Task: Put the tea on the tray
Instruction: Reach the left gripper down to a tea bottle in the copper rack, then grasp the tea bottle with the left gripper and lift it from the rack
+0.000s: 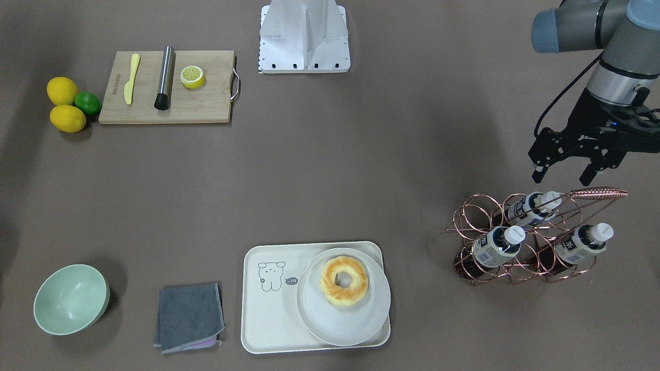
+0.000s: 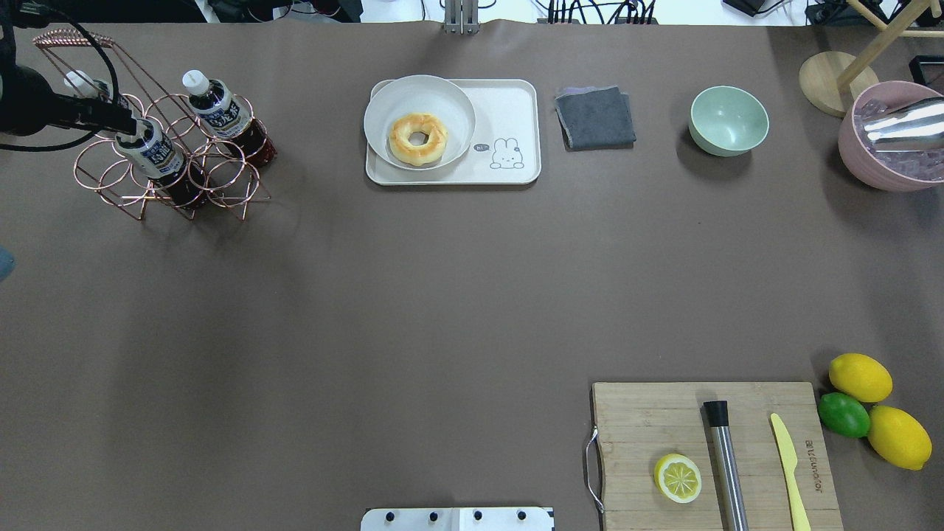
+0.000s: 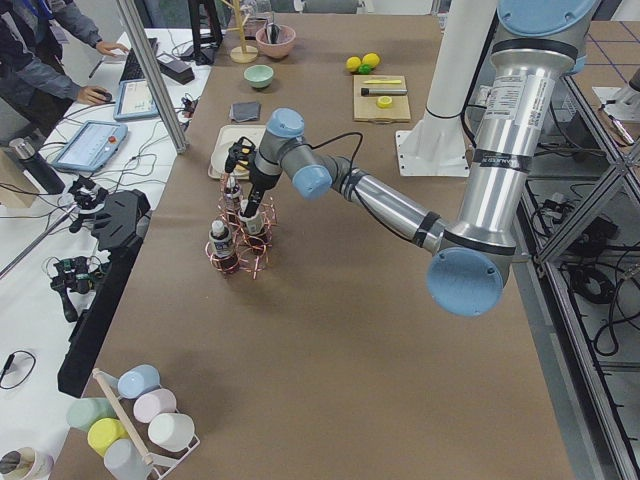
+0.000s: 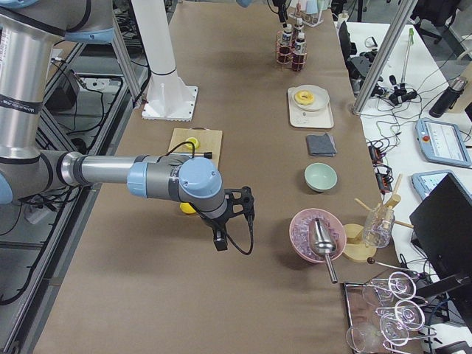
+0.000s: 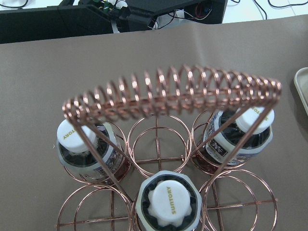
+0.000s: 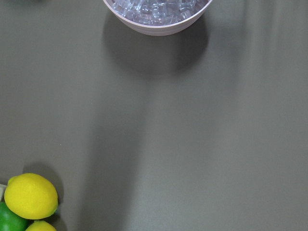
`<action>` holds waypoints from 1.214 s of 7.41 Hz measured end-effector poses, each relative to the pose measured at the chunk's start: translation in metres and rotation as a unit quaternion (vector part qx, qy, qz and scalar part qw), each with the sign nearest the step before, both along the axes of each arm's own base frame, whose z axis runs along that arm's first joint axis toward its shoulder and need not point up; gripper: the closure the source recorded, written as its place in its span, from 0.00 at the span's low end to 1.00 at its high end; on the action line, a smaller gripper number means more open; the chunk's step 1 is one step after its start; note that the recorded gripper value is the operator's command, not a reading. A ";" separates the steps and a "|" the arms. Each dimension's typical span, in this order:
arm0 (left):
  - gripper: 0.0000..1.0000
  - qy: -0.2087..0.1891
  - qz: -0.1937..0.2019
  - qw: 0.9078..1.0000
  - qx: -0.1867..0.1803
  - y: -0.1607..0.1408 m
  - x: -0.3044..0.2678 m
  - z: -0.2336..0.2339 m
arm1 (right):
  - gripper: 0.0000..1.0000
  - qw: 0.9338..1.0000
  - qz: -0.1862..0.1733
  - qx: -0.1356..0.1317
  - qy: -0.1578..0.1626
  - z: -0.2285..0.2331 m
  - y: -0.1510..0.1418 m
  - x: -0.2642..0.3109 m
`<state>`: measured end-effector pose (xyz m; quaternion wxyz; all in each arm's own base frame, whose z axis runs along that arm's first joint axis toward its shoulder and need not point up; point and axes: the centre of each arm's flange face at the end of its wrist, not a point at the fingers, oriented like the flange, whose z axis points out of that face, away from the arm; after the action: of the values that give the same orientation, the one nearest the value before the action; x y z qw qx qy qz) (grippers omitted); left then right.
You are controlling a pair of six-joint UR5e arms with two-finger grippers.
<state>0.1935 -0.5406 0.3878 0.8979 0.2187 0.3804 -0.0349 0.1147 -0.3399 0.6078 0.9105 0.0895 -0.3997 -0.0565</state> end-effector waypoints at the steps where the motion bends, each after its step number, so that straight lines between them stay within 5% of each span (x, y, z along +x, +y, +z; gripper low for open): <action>1: 0.23 -0.001 0.004 1.000 -0.002 -0.008 0.010 0.003 | 0.00 1.000 0.000 0.008 0.002 -0.001 -0.001 0.000; 3: 0.69 -0.002 0.009 1.000 -0.003 -0.016 0.020 0.003 | 0.00 1.000 0.001 0.015 0.004 -0.003 -0.002 0.001; 5: 1.00 -0.002 0.009 1.000 -0.003 -0.014 0.020 0.003 | 0.00 1.000 0.001 0.018 0.004 -0.004 -0.002 0.001; 9: 1.00 0.005 0.008 1.000 0.001 -0.010 0.014 -0.004 | 0.00 1.000 0.000 0.021 0.002 -0.007 0.000 0.000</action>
<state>0.2079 -0.5509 0.3842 0.8961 0.2166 0.3864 -0.0279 0.1150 -0.3403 0.6009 0.9094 0.1087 -0.3961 -0.0650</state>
